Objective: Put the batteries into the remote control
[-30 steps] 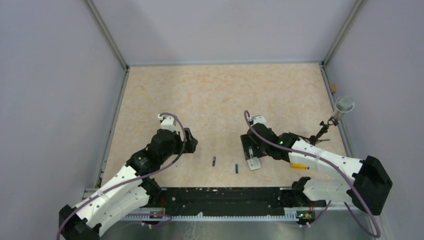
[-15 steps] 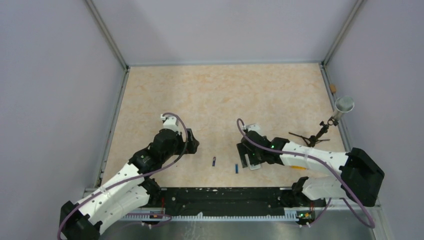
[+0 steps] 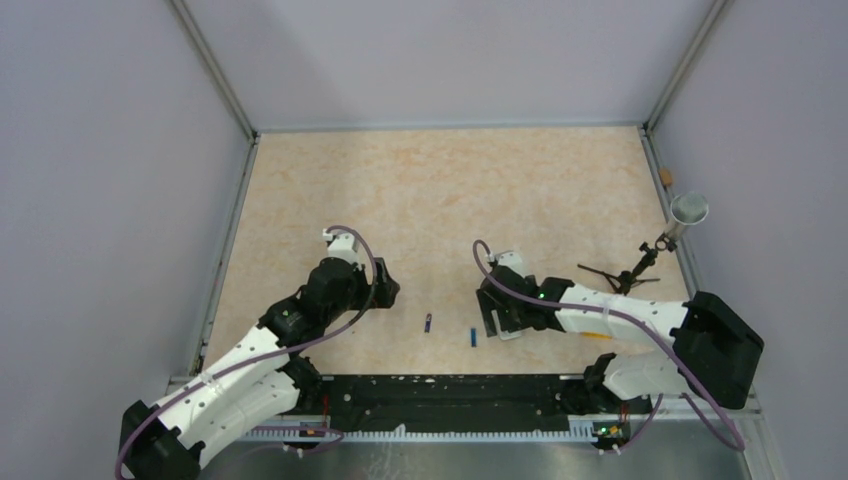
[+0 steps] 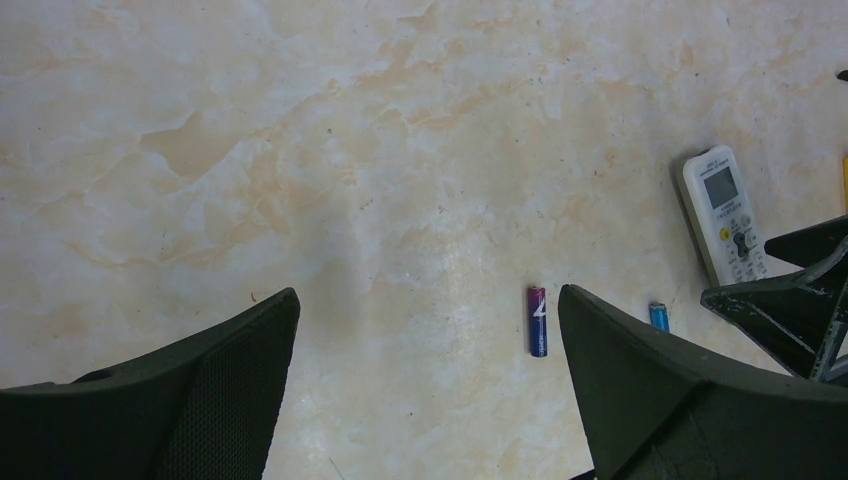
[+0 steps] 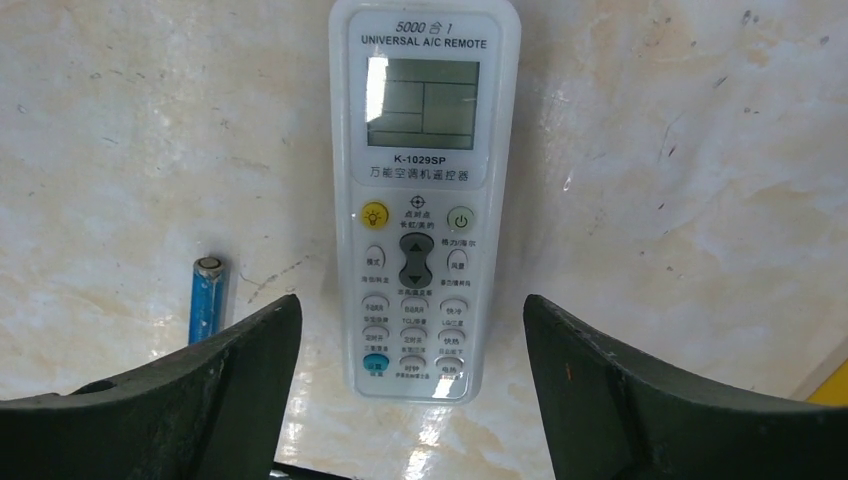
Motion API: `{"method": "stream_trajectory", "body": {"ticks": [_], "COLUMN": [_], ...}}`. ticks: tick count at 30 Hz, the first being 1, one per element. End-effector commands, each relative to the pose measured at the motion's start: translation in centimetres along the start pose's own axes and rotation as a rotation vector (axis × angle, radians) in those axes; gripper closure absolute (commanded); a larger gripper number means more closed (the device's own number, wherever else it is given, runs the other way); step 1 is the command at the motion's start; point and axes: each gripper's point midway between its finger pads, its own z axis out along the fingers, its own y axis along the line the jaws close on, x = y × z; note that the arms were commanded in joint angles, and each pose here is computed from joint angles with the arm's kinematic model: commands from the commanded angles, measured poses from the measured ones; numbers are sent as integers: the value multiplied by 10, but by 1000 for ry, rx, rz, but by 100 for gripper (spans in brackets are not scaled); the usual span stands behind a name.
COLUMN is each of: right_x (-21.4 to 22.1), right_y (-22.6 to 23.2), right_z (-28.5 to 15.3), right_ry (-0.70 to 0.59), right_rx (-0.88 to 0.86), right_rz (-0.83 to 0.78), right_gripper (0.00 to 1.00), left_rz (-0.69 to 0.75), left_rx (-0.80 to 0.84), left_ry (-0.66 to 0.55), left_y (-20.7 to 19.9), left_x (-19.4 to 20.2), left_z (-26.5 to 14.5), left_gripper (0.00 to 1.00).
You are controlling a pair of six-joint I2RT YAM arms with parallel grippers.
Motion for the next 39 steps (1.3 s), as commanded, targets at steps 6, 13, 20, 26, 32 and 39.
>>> {"method": "stream_trajectory", "body": {"ticks": [6, 13, 20, 26, 32, 39], "right_x": [9, 8, 12, 13, 2, -20], "right_y": [-4, 1, 0, 2, 3, 8], "right_z": [7, 6, 6, 6, -1, -17], "right_ry": [2, -1, 6, 9, -23, -82], "right_rx": [19, 7, 15, 11, 23, -1], "right_rz": [18, 12, -1, -7, -9, -12], "right_gripper": [26, 33, 45, 71, 100, 100], "left_rz": [-5, -5, -21, -24, -30, -42], "left_rx": [17, 19, 35, 39, 51, 82], "left_ry": [-18, -9, 0, -1, -14, -17], "left_y": [-3, -5, -8, -8, -9, -15], "left_x": [-3, -2, 0, 1, -1, -2], "left_z": [5, 7, 7, 6, 2, -1], "left_gripper": [1, 1, 1, 1, 1, 1]}}
